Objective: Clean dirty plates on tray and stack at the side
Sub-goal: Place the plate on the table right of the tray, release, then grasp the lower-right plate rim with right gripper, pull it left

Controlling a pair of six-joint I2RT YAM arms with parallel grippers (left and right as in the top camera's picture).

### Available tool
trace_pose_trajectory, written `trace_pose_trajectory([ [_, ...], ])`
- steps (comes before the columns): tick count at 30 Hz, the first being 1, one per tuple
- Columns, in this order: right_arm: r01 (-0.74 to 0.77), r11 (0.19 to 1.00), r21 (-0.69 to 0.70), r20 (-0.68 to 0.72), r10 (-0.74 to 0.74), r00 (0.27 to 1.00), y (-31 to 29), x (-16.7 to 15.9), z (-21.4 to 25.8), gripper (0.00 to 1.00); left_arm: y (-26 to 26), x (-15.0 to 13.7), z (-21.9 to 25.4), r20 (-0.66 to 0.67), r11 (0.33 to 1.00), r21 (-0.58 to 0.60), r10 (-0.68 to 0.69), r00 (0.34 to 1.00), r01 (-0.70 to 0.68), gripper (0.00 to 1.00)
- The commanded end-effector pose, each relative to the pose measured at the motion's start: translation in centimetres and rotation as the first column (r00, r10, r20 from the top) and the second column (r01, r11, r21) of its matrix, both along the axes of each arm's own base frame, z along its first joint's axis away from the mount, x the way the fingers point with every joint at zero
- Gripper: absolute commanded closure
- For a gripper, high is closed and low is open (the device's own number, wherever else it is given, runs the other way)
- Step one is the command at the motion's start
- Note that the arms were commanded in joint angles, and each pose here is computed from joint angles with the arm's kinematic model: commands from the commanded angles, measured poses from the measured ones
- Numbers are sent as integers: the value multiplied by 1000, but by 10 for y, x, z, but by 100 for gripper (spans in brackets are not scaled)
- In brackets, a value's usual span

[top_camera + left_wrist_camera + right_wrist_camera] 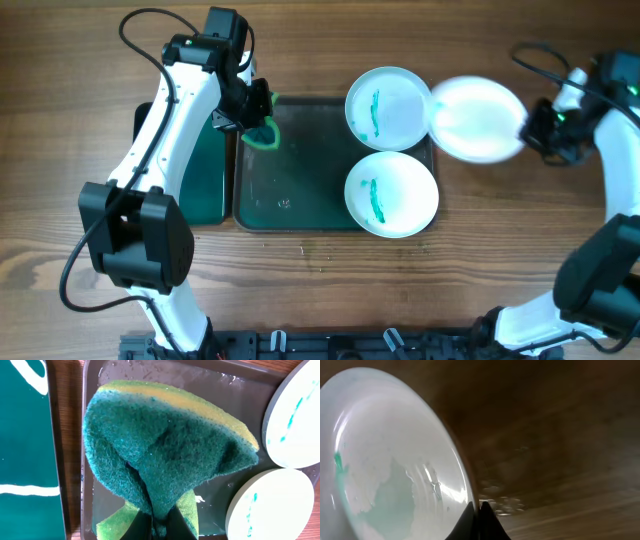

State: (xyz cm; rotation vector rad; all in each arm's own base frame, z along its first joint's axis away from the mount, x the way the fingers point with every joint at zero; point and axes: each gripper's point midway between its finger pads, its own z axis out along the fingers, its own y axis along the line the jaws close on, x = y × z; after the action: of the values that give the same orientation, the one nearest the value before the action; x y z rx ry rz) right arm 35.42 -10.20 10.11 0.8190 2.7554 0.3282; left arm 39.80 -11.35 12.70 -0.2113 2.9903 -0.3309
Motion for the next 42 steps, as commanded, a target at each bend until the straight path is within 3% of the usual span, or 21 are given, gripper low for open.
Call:
trace_pose_trajectory([
  [1,132,991,-36,-45,-133,990,-25,-27,-34,96,2,1,5,13,1000,8,15,1000,-16,96],
  [10,184,979,-86,-46,-189,981,-30,-48,-86,95,2,1,5,16,1000,8,15,1000,-16,96],
  [12,183,980,-79,-52,-187,981,-29,-50,-88,85,2,1,5,16,1000,8,15,1000,-16,96],
  [16,149,988,39,-74,-146,987,-7,-50,-78,77,2,1,5,17,1000,8,15,1000,-16,96],
  [24,-74,971,228,0,76,997,53,-44,-29,71,2,2,5,20,1000,7,15,1000,-15,96],
  [32,-262,950,172,-55,274,960,103,-52,-32,60,2,2,5,19,1000,7,15,1000,-15,96],
  [42,-415,898,145,-85,429,899,148,-70,-63,61,2,2,5,20,1000,7,15,1000,-15,96],
])
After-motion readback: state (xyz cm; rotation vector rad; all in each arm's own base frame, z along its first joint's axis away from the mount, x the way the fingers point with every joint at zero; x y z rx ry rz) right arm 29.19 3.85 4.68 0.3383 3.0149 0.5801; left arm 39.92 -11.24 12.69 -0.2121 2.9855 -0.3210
